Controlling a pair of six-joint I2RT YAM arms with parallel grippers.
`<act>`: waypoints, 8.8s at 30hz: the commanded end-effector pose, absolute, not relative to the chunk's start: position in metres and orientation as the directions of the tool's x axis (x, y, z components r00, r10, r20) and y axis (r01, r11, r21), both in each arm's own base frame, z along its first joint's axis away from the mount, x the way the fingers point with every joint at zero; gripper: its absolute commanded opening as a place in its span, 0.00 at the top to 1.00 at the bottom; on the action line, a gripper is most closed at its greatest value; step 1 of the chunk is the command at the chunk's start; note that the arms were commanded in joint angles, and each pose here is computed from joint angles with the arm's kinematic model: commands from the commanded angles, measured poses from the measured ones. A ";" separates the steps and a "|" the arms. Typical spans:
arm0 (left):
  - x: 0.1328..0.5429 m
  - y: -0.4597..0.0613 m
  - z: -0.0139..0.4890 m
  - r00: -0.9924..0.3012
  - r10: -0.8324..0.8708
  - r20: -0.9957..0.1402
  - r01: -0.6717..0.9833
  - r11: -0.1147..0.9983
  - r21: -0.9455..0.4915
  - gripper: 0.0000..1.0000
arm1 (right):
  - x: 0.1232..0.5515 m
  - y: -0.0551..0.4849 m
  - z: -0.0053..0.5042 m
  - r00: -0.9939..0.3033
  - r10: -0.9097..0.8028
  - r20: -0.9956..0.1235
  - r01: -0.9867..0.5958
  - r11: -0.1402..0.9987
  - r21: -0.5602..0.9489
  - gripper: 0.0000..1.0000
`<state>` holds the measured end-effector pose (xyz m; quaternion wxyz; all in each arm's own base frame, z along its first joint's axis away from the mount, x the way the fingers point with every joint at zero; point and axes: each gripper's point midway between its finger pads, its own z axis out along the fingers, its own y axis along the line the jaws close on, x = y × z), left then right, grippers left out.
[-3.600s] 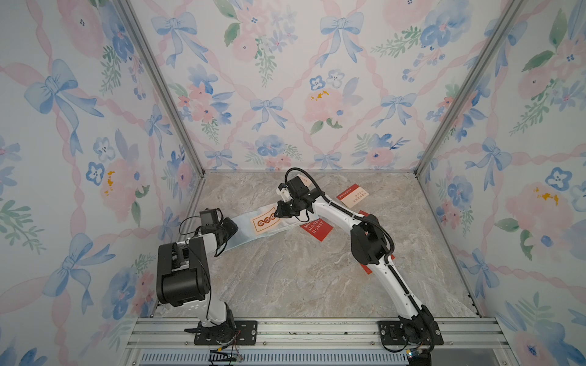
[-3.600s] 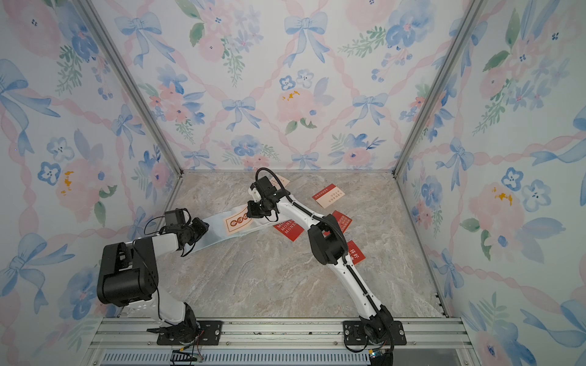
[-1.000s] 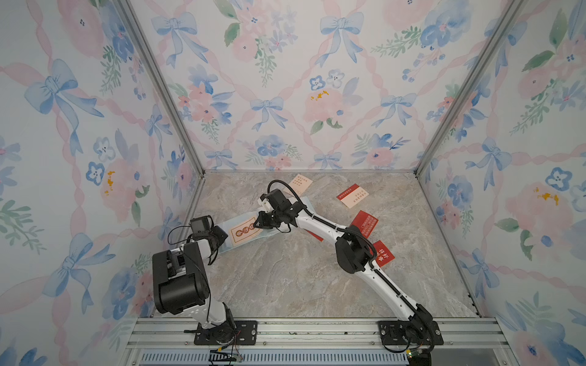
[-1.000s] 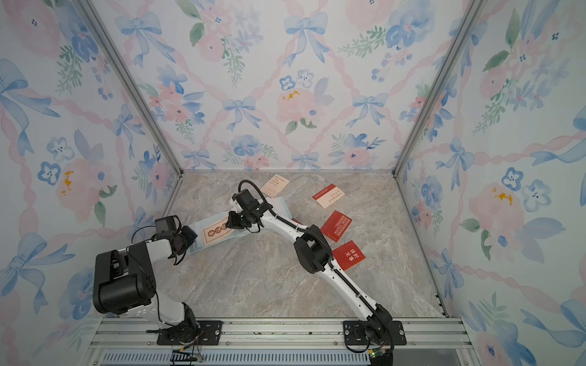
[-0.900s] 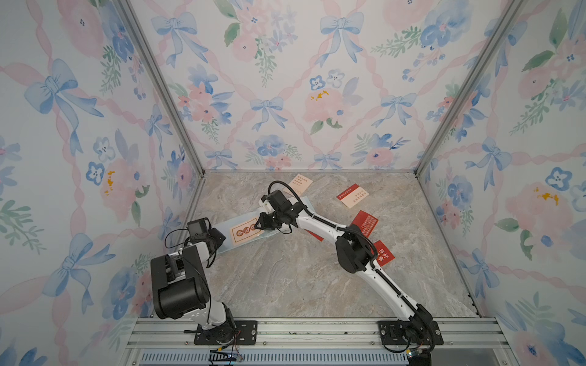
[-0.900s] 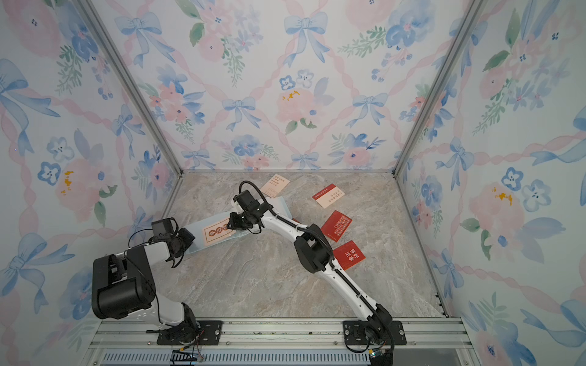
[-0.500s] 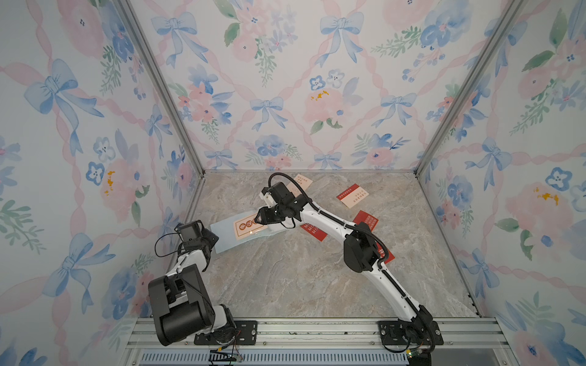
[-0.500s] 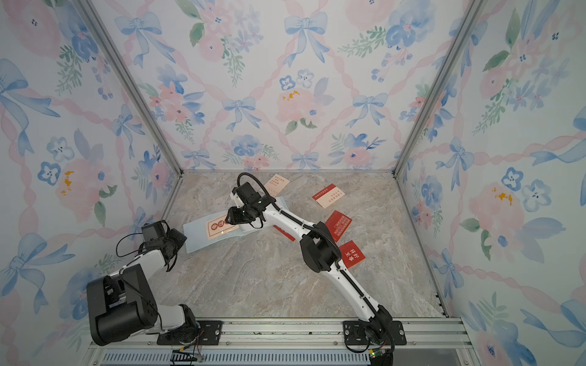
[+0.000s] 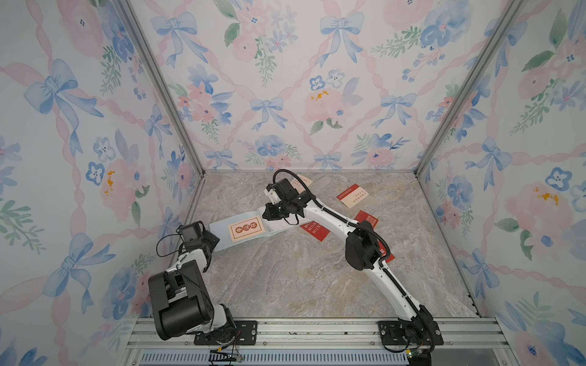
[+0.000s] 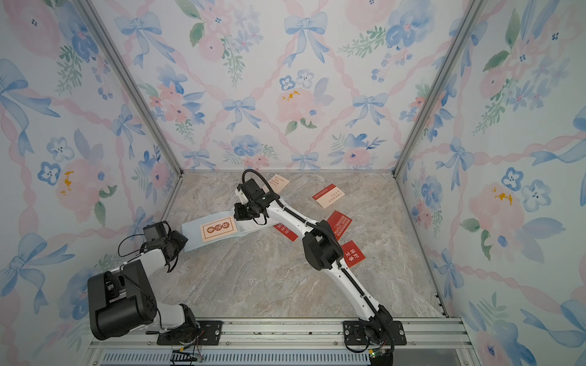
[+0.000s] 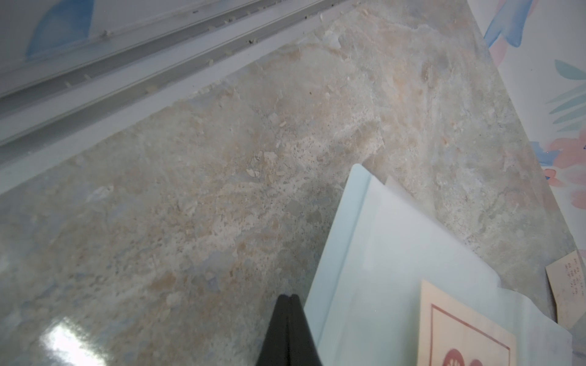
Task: Place the photos into the photo albums
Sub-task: Insert the photo into the photo album, then move the photo to the center of the board, then pick up the photo at the center of the board.
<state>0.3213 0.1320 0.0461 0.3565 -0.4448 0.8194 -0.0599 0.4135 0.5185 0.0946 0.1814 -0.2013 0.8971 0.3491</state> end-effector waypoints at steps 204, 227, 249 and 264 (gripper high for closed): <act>0.201 -0.281 0.016 -0.985 -0.070 -0.159 0.036 0.813 -0.581 0.68 | 0.273 0.186 0.023 -0.987 -0.163 0.009 -0.149 0.919 0.365 0.45; 0.214 -0.246 -0.015 -0.971 -0.162 -0.175 -0.061 0.879 -0.473 0.70 | 0.244 0.235 0.046 -0.974 -0.214 0.068 -0.104 0.699 0.708 0.47; 0.233 -0.218 -0.017 -0.953 -0.222 -0.207 -0.108 0.886 -0.451 0.70 | 0.266 0.252 0.060 -0.989 -0.145 0.020 -0.062 0.539 0.840 0.53; 0.293 -0.190 0.092 -0.848 -0.337 -0.409 0.006 0.765 -0.644 0.60 | 0.298 0.247 0.091 -0.989 -0.119 -0.084 -0.135 0.535 0.834 1.00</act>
